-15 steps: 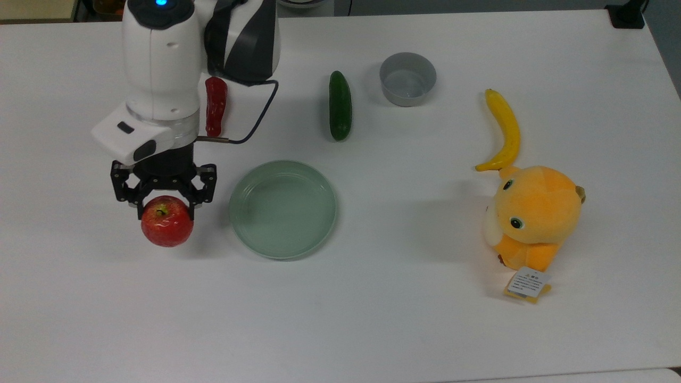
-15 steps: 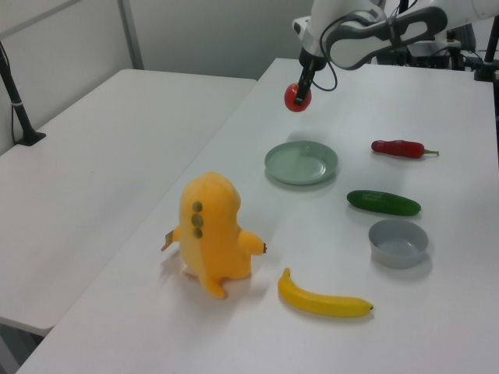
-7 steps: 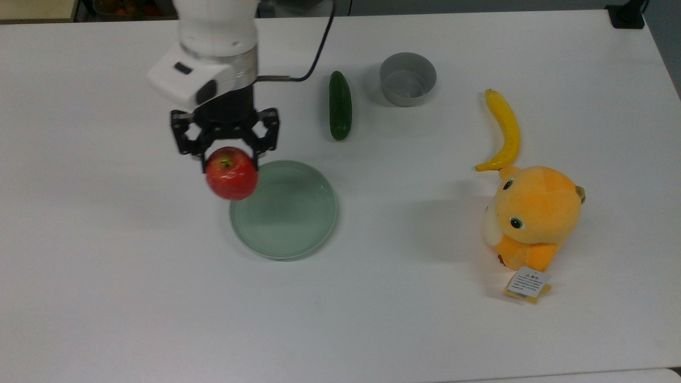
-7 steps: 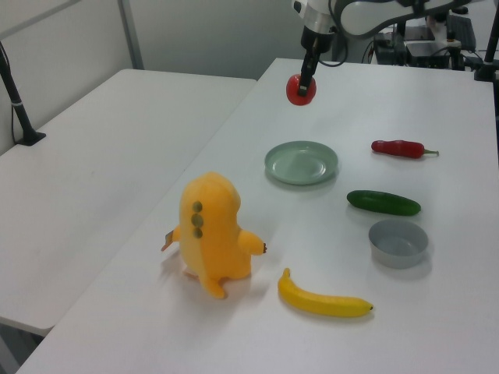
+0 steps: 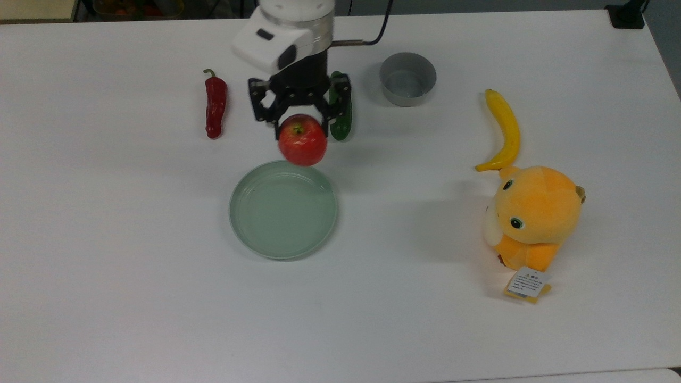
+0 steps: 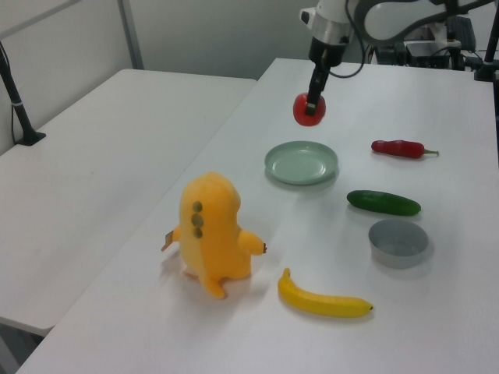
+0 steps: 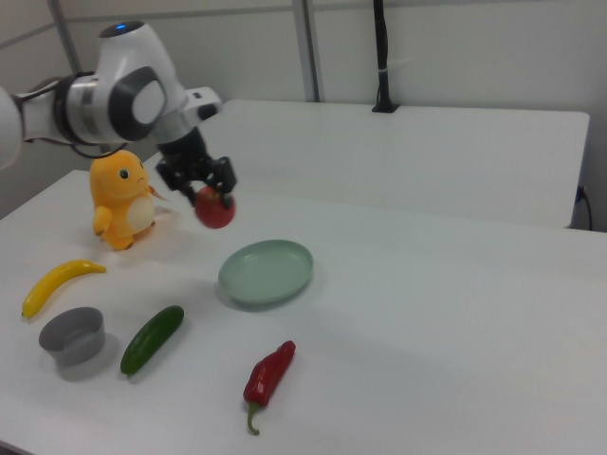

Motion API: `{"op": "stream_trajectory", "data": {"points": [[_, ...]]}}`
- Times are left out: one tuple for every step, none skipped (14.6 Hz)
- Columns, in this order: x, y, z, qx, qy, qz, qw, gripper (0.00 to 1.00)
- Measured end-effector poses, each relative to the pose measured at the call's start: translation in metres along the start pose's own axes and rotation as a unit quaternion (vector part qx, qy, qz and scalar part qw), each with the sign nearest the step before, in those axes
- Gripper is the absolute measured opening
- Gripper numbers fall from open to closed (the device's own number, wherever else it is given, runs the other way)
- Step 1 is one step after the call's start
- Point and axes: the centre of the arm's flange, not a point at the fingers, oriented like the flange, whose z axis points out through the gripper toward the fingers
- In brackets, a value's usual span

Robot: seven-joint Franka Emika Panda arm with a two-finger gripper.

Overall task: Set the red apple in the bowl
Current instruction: 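Carry the red apple over the small grey bowl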

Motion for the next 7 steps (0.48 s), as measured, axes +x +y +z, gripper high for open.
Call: {"op": "stream_trajectory", "data": {"points": [[-0.008, -0.015, -0.003, 0.002, -0.012, -0.006, 0.9999, 0.74], [-0.017, -0.029, -0.005, 0.003, -0.024, -0.013, 0.9996, 0.74], [-0.026, -0.043, -0.008, 0.005, -0.033, -0.018, 0.9993, 0.74], [-0.035, -0.057, -0.011, 0.011, -0.039, -0.019, 0.9990, 0.74], [-0.045, -0.069, -0.014, 0.018, -0.045, -0.020, 0.9986, 0.74], [-0.055, -0.081, -0.016, 0.022, -0.051, -0.021, 0.9982, 0.74], [-0.065, -0.091, -0.017, 0.024, -0.060, -0.026, 0.9976, 0.74]]}}
